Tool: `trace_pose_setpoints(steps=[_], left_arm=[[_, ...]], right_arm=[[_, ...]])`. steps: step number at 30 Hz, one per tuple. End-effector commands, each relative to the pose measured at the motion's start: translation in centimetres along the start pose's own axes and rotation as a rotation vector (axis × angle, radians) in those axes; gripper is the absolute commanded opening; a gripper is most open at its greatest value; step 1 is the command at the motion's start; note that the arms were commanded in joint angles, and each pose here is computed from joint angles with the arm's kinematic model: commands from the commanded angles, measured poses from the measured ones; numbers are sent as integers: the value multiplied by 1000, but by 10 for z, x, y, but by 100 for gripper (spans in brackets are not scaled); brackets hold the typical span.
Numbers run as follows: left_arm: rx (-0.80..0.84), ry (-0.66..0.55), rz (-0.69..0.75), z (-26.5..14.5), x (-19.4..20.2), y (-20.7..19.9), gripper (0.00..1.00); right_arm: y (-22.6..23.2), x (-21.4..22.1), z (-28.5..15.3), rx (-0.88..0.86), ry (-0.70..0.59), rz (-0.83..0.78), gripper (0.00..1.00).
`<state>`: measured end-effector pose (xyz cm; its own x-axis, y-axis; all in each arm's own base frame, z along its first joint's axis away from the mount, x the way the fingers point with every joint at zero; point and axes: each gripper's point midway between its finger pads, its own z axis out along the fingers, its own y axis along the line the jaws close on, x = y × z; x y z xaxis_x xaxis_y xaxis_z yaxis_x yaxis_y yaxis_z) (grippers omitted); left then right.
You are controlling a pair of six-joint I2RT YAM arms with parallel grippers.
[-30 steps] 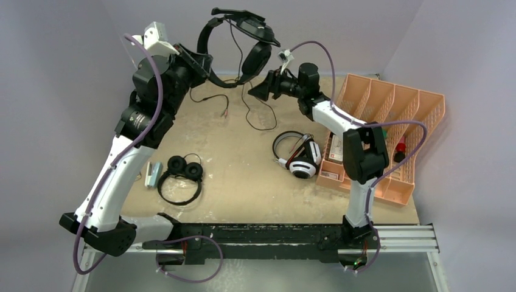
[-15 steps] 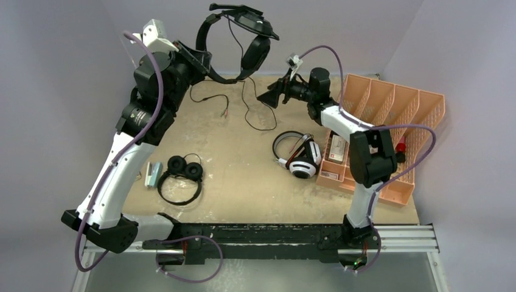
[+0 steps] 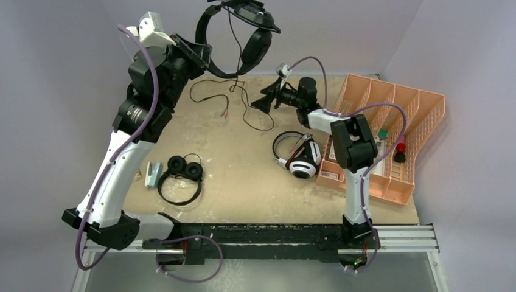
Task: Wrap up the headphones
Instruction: Wrap the headphones cable around the headphones.
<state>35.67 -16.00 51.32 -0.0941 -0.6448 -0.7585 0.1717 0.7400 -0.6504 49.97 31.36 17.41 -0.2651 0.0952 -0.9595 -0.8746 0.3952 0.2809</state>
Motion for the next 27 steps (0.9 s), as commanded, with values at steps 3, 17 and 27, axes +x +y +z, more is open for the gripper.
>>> trace_pose_setpoints(steps=[3, 17, 27], left_arm=[[102, -93, -64, -8, -39, -35, 0], [122, -94, -73, -13, -45, -41, 0], [92, -99, -52, -9, -47, -38, 0]], right_arm=[[33, -33, 25, -82, -174, -130, 96], [10, -8, 24, -38, -167, -150, 82], [30, -27, 42, -114, -275, -102, 62]])
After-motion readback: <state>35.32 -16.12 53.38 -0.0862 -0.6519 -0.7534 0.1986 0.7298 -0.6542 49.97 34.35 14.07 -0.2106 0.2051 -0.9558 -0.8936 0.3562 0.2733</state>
